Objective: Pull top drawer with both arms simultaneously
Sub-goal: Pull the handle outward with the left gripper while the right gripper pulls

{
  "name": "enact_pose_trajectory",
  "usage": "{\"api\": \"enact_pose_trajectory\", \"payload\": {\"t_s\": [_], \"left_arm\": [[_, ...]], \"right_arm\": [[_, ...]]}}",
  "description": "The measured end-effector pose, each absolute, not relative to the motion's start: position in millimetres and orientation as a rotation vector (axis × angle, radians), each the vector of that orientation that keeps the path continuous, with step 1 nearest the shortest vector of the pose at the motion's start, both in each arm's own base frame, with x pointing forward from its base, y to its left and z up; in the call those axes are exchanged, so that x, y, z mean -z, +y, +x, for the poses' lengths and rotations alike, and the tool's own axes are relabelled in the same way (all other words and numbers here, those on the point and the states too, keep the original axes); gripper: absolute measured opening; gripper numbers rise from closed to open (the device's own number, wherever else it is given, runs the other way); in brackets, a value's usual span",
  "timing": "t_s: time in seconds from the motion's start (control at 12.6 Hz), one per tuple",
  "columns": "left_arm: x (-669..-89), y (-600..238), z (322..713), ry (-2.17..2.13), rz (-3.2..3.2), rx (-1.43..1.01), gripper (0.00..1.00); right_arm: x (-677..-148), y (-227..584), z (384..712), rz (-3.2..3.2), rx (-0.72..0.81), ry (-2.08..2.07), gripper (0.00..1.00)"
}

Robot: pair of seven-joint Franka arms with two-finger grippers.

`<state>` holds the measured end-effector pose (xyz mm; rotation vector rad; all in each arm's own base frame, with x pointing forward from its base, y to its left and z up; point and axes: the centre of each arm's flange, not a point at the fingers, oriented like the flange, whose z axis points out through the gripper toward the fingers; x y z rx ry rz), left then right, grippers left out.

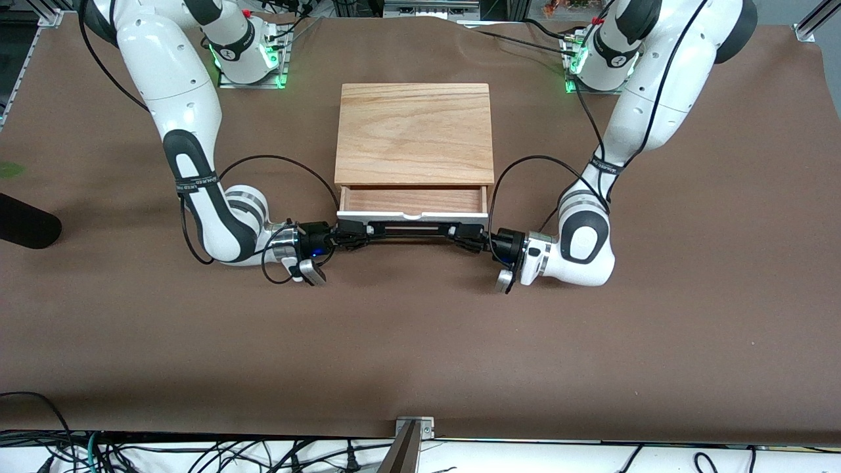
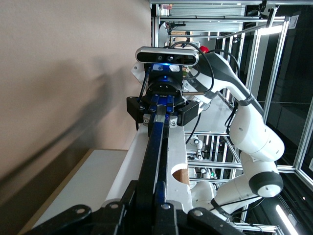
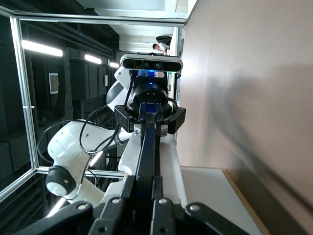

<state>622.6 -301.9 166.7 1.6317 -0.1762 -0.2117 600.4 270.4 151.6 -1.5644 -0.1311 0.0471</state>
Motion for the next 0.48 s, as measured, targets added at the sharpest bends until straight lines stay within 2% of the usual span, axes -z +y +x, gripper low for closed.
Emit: {"api": "enact_pose_trajectory", "payload": {"t_s": [0.48], "left_arm": [[-172,-304,662,-0.165,1.643,0.187,0.18]], "right_arm": [[-156,267,638,-1.580,-0.013,-0.110,0.18]]}}
